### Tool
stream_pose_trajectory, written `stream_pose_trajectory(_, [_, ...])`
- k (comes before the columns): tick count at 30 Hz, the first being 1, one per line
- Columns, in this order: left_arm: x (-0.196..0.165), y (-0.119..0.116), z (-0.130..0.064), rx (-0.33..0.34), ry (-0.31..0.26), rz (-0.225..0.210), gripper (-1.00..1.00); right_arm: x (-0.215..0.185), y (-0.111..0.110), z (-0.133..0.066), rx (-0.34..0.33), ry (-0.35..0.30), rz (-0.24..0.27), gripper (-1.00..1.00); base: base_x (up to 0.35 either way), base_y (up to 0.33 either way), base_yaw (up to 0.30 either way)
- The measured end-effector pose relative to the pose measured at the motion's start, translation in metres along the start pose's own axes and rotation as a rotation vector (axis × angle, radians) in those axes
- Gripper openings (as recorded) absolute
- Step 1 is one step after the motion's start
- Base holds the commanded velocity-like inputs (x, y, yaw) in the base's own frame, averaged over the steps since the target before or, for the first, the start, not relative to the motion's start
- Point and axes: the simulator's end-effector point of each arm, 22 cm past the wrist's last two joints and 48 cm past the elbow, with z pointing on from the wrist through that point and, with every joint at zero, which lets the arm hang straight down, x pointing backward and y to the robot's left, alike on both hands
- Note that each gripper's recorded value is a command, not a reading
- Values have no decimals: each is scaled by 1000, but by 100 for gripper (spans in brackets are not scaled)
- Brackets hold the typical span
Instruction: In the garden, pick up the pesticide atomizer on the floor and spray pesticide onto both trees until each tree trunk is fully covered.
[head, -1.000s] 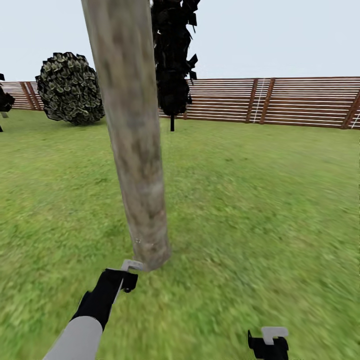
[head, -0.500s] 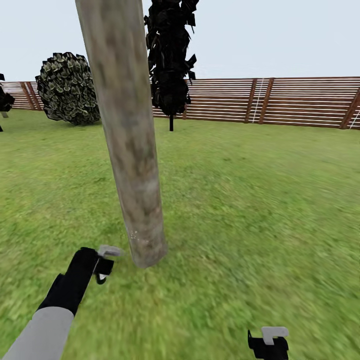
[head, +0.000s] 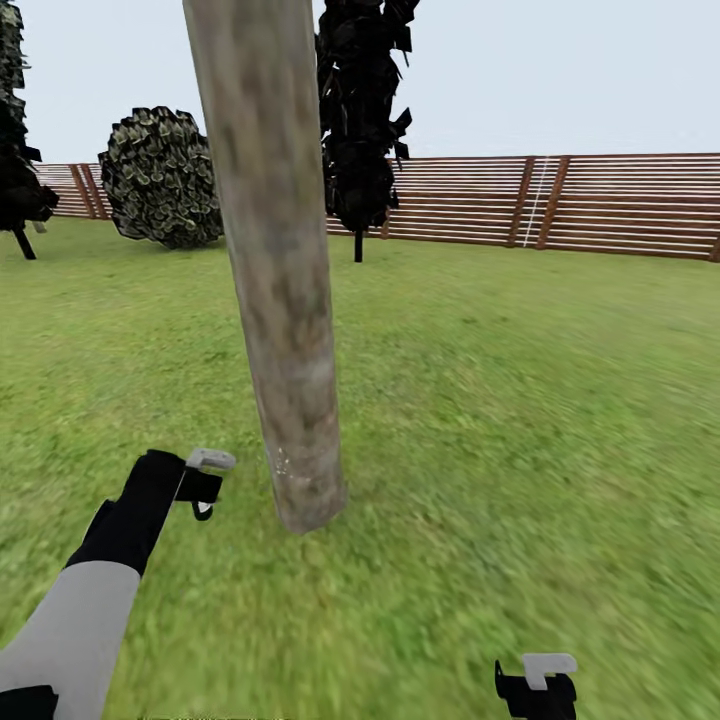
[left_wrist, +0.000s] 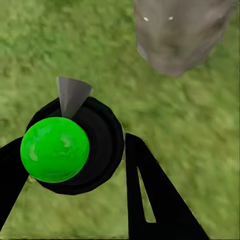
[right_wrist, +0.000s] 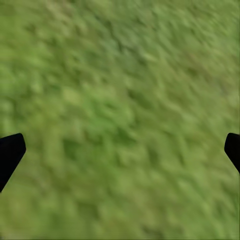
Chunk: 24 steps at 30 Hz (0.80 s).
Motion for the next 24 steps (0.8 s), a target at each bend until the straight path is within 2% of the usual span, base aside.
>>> stream_pose_trajectory(3, [0, -3, -1, 13, -5, -6, -100, 0, 0, 0, 0, 1, 0, 100, 0, 0, 36])
stream_pose_trajectory(6, [-9, -38, -1, 66, -19, -7, -100, 0, -1, 0, 1, 1, 0, 100, 0, 0, 4])
stream_pose_trajectory(9, [-15, -46, -3, 72, -31, 0, -100, 0, -1, 0, 2, 0, -1, 100, 120, -105, 1])
stream_pose_trajectory(17, [-18, -46, -4, 69, -35, 2, -100, 0, -1, 0, 2, 0, -1, 100, 159, -218, 0])
stream_pose_trajectory(24, [-20, -42, -5, 58, -37, 4, -100, 1, 0, 0, 0, 1, -1, 100, -85, -273, 0])
